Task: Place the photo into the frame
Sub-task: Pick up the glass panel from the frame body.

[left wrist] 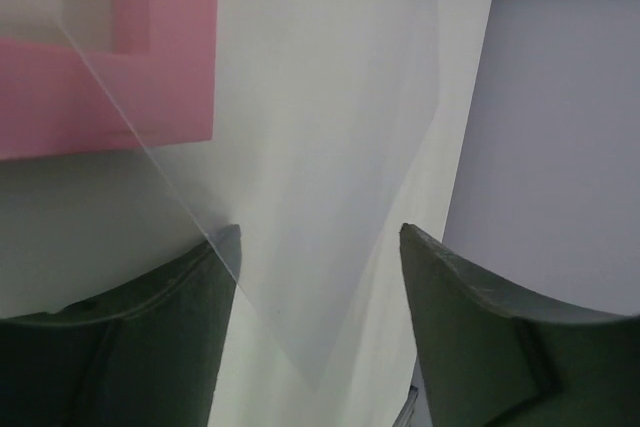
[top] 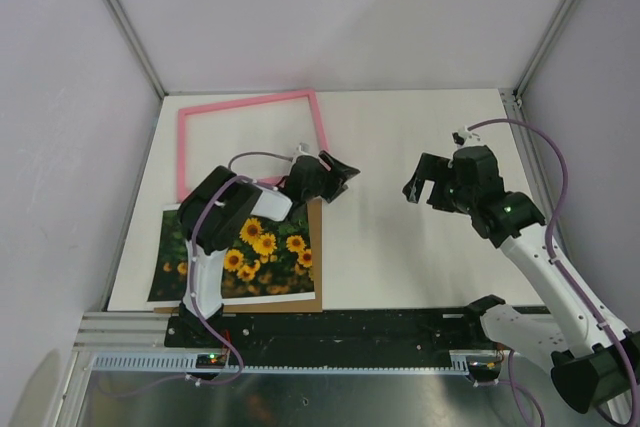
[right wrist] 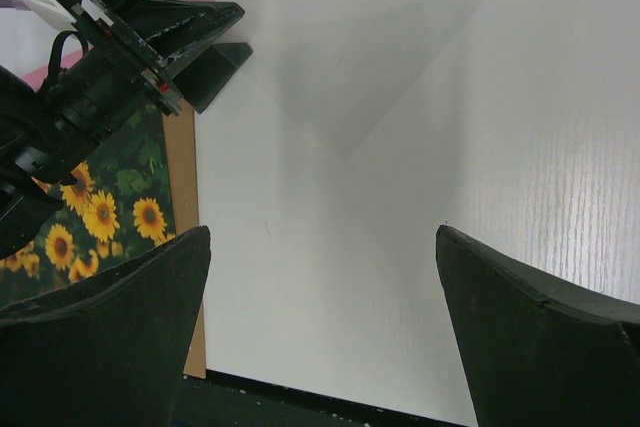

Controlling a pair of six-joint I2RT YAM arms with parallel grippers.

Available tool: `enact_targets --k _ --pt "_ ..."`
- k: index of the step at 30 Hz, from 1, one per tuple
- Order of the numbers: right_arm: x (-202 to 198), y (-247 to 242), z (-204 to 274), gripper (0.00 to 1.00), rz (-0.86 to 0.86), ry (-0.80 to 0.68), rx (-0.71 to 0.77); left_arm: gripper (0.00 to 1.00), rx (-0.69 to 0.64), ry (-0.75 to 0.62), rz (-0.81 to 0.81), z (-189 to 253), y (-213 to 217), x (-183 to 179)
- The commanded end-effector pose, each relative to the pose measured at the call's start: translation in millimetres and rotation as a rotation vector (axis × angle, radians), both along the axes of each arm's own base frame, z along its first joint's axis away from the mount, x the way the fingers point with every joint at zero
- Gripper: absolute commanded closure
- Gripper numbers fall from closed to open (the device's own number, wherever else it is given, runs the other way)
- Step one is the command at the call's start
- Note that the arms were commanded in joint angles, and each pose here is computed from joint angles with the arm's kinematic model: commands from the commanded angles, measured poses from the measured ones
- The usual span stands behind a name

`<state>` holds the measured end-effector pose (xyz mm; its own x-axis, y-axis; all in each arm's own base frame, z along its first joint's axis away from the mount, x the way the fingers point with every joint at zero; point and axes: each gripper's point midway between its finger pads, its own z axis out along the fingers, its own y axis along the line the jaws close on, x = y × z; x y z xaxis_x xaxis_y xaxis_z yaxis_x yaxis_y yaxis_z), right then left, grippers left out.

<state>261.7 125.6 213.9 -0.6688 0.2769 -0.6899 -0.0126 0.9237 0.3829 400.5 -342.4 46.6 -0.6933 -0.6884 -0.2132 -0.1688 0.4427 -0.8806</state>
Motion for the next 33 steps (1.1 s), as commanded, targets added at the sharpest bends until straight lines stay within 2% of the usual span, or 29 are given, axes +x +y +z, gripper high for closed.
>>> enact_targets --k 1,5,8,12,14,21,24,29,33 --pt "-3.4 1.4 2.2 0.01 0.017 -0.018 0.013 0.34 -0.035 -0.011 0.059 3.4 -8.0 8.2" --pt "-5.3 0.5 1.5 0.01 0.018 -0.018 0.01 0.5 -0.05 -0.021 0.087 2.7 -9.2 11.4" --pt "-5.3 -0.7 2.1 0.01 0.016 -0.023 0.006 0.7 -0.052 -0.046 0.077 8.0 -12.4 14.4" --pt "-2.7 -1.9 4.3 0.01 0.009 -0.037 0.004 0.9 -0.044 -0.117 0.026 31.1 -18.0 14.5" --pt "0.8 -2.0 8.1 0.01 0.004 -0.054 0.009 0.97 -0.035 -0.156 -0.012 45.7 -18.1 11.9" --pt "21.2 -4.6 28.5 0.0 -0.036 -0.125 0.057 1.0 -0.005 -0.286 -0.16 113.3 4.6 0.7" --pt "34.4 -10.0 33.0 0.01 -0.065 -0.142 0.055 1.0 0.034 -0.303 -0.245 135.5 21.9 -9.8" --pt "55.4 -14.3 36.6 0.01 -0.086 -0.165 0.084 1.0 0.055 -0.24 -0.435 140.2 52.4 -52.1" --pt "70.1 -3.0 31.7 0.01 -0.036 -0.171 0.102 1.0 0.05 -0.25 -0.546 146.2 78.6 -86.8"
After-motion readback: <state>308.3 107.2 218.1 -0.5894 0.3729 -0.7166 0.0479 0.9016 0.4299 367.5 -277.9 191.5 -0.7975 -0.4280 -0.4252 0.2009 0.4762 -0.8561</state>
